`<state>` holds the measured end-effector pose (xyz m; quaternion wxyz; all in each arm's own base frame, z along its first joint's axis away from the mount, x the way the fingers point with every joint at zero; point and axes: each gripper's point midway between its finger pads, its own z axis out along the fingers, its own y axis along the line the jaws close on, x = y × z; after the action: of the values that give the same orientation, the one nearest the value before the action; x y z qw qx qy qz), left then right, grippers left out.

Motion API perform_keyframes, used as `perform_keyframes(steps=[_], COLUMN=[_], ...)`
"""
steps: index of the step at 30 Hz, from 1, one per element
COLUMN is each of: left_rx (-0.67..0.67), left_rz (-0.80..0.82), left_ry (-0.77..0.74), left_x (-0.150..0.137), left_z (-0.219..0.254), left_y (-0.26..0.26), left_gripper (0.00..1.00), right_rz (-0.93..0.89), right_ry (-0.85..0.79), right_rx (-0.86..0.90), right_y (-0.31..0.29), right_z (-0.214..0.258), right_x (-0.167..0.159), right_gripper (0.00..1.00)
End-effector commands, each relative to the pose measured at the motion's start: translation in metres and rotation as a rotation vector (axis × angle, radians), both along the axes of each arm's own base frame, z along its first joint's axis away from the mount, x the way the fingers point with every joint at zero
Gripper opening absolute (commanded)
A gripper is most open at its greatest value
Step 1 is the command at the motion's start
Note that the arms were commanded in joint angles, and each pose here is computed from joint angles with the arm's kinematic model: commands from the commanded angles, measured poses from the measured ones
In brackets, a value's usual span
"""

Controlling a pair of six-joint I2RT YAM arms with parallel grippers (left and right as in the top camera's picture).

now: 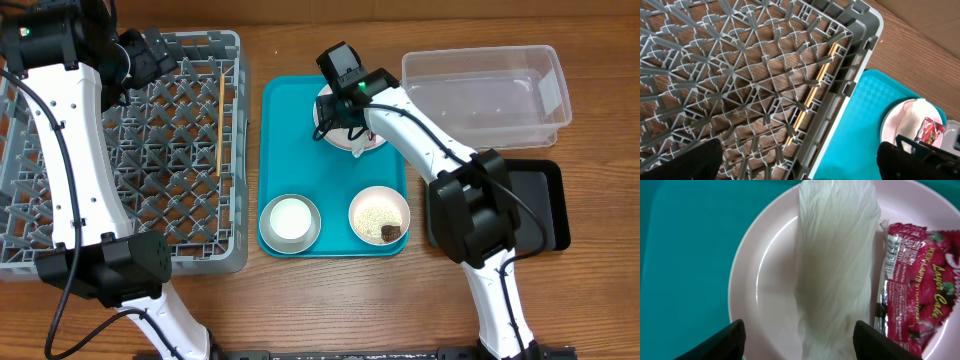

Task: Sort waste into correct bins and load items into the dishwasher
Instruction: 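Reach the right gripper to the plate and grasp the white napkin, then carry the napkin right and drop it into the clear bin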

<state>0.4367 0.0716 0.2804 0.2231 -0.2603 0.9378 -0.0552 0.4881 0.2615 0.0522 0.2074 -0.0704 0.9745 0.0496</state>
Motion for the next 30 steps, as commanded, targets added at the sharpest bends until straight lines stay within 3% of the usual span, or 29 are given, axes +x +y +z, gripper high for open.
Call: perform_keyframes(steps=[1,4,6,13,16,17,20,25,30], left_rx=[-0.01,-0.01,-0.01,-0.01,-0.01,-0.01,-0.01,-0.01,-0.01], left_rz=[0.009,0.009,0.009,0.009,0.009,0.009,0.009,0.009,0.009], left_ry=[-0.01,-0.01,-0.01,-0.011,-0.01,-0.01,-0.01,-0.01,-0.01], left_x=[0.001,0.001,0.001,0.001,0.001,0.001,0.001,0.001,0.001], left_z=[0.003,0.003,0.003,0.003,0.003,0.003,0.003,0.003,0.003], left_y=[-0.001,-0.001,-0.001,-0.001,-0.001,-0.001,-0.001,-0.001,-0.001], left_gripper=[1.0,1.0,1.0,1.0,1.0,1.0,1.0,1.0,1.0], right_rz=[-0.01,-0.009,-0.006,-0.001,-0.005,-0.009,-0.013,-0.095,-0.345], right_ry=[-0.006,0.01,0.016,0.033,0.044,0.044,0.021,-0.099,-0.179], right_rx=[-0.021,-0.031,-0.034,-0.057,-0.061,-0.057,-0.044,0.061,0.191], right_y=[-0.002,-0.003,-0.002,-0.001,-0.001,-0.001,0.002,-0.004,-0.067], right_z=[-0.009,-0.02,-0.024,-0.037,-0.041,-0.036,-0.009,0.097,0.181], right_x=[0.006,0.005,0.004,0.0,-0.002,-0.001,0.004,0.031,0.051], right_gripper=[0.67,0.62,0.48,0.45,0.1,0.04,0.04,0.04,0.04])
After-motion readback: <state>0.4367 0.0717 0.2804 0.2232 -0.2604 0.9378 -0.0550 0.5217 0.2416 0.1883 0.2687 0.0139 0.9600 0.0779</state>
